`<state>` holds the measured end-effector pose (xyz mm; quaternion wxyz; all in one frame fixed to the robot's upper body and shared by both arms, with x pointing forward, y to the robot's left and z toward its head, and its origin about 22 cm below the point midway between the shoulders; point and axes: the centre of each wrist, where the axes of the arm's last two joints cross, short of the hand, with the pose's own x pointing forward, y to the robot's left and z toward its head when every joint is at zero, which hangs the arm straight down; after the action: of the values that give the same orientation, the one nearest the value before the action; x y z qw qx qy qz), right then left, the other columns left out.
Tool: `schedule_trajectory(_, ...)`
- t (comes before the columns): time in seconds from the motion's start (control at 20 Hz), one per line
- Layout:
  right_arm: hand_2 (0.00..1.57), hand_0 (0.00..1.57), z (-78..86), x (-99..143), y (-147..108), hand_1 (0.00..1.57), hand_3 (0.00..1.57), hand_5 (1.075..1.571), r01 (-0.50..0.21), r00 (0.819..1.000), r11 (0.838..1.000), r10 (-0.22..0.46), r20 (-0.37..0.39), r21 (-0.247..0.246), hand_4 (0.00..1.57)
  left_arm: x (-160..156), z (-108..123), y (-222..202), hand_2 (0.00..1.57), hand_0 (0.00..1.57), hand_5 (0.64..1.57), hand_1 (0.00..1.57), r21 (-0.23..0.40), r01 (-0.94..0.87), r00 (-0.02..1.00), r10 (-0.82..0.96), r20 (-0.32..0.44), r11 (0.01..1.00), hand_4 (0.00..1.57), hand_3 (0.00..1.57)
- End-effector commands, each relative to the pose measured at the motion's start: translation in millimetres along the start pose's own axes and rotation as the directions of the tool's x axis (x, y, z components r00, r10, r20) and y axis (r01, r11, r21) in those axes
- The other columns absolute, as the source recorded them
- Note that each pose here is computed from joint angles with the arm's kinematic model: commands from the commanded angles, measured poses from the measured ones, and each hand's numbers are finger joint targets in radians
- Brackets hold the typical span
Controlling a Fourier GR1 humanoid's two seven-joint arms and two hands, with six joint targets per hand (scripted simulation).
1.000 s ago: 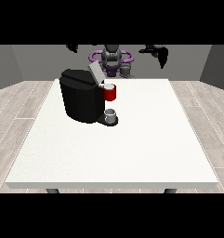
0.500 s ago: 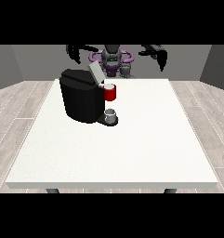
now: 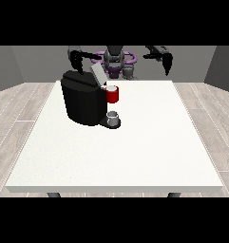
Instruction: Insert the coffee pod into the coffee machine and close the lid
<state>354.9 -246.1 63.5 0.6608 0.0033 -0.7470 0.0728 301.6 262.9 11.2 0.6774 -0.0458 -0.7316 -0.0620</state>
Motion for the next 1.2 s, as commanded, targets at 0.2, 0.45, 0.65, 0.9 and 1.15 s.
schedule_trajectory(0.2, 0.0, 0.0, -29.3, 24.7, 26.5, 0.0, 0.0, 1.571, -0.059, 0.998, 0.996, 0.057, 0.03, 0.066, 0.0, 5.0, -4.2, 12.1, 0.0, 0.0, 1.571, 0.0, 0.048, -0.016, 0.999, 0.013, 0.051, 0.999, 0.0, 0.0)
schedule_trajectory(0.45, 0.0, 0.0, -30.6, 8.3, 29.9, 0.0, 0.0, 1.571, -0.045, 0.999, 0.997, 0.046, -0.029, 0.056, 0.0, 6.8, 4.2, -12.3, 0.0, 0.0, 1.571, 0.0, 0.038, 0.016, 1.0, -0.016, 0.01, 0.999, 0.0, 0.0)
schedule_trajectory(0.65, 0.0, 0.0, -38.0, 9.2, 16.0, 0.0, 0.0, 1.571, -0.049, 0.999, 0.998, 0.049, 0.011, 0.032, 0.0, 4.8, 10.1, 6.2, 0.0, 0.0, 1.571, 0.0, 0.023, 0.013, 0.999, -0.014, 0.032, 1.0, 0.0, 0.0)
schedule_trajectory(0.9, 0.0, 0.0, -39.0, 11.0, 64.3, 0.0, 0.0, 1.571, -0.063, 0.997, 0.991, 0.059, 0.041, 0.117, 0.0, 0.3, 3.2, 3.2, 0.0, 0.0, 1.571, 0.0, 0.05, 0.031, 0.999, -0.032, 0.028, 0.998, 0.0, 0.0)
schedule_trajectory(1.15, 0.0, 0.0, -49.6, 14.0, 36.6, 0.0, 0.0, 1.571, -0.065, 0.996, 0.995, 0.06, 0.06, 0.08, 0.0, 15.1, 0.2, 17.4, 0.0, 0.0, 1.571, 0.0, 0.046, 0.034, 0.997, -0.037, 0.066, 0.998, 0.14, 0.0)
